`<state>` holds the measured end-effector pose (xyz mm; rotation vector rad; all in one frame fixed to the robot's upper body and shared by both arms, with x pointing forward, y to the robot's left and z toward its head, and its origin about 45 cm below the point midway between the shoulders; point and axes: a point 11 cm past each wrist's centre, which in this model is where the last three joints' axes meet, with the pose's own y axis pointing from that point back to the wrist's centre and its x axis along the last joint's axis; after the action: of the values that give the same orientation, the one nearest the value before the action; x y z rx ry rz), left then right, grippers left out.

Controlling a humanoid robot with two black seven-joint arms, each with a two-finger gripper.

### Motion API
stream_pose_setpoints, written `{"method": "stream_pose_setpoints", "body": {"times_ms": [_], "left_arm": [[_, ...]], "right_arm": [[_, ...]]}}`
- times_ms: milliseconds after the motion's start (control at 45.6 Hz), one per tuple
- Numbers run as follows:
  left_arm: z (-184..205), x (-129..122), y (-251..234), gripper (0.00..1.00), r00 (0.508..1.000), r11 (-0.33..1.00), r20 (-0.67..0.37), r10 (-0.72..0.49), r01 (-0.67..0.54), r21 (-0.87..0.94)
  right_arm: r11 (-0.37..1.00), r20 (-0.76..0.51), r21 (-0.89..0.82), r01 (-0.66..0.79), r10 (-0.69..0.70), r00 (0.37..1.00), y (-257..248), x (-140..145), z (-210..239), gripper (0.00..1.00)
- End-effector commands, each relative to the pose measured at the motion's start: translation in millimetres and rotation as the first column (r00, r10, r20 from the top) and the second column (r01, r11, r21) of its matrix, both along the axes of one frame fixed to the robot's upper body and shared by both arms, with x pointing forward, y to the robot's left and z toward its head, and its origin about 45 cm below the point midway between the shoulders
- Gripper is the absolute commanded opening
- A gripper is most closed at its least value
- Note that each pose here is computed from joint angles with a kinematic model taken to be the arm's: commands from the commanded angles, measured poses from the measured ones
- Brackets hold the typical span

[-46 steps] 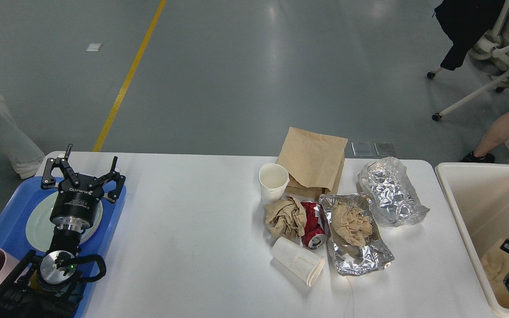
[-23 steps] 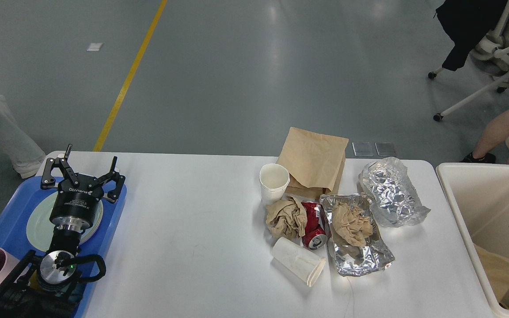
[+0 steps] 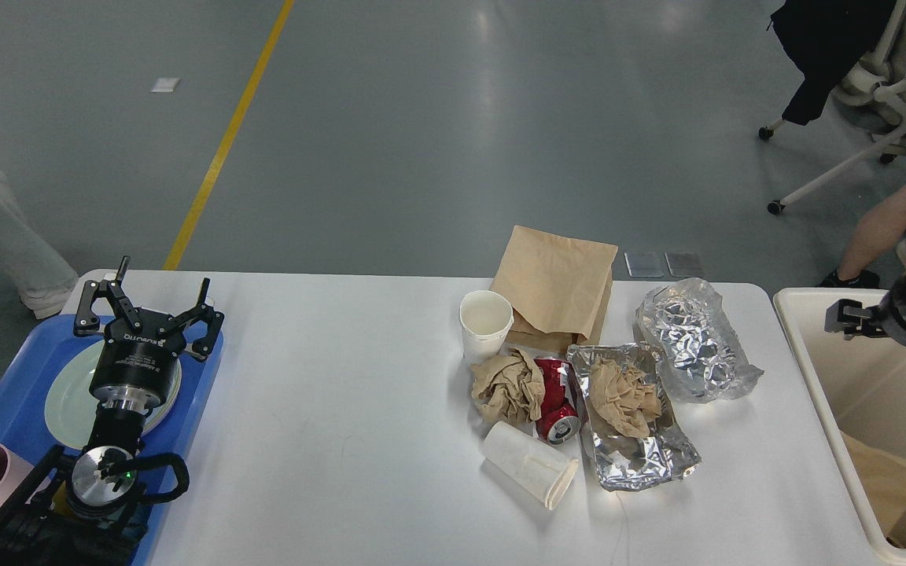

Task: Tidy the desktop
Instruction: 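Raise the right gripper out of the bin toward the crumpled foil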

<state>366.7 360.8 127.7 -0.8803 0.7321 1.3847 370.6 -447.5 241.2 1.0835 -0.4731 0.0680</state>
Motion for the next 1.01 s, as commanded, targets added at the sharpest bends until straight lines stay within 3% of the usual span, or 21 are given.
{"method": "stream_pose_setpoints", "body": {"times_ms": [0,154,439,987], "left_arm": [[0.1,0.0,0.3,0.97,1.000,1.000,0.000,0.000,0.000,0.001],[0.3,0.0,0.8,0.97,1.000,1.000,0.001,0.003,-0.003,0.000],[0.4,0.0,0.9,0.97,1.000,1.000,0.002,0.004,-0.004,-0.001],[0.1,0.0,0.3,0.97,1.000,1.000,0.000,0.000,0.000,0.001]], "right_arm": [[0.996,-0.185,0.031,-0.079,0.083,0.979,52.9,11.7,49.0,1.00],[0.980,-0.265,0.101,-0.172,0.193,0.945,113.0,-6.0,88.4,1.00],[0.910,-0.232,0.222,-0.349,0.397,0.888,196.3,-52.8,140.1,1.00],[0.914,-0.188,0.231,-0.332,0.377,0.907,186.2,-44.8,112.4,1.00]]}}
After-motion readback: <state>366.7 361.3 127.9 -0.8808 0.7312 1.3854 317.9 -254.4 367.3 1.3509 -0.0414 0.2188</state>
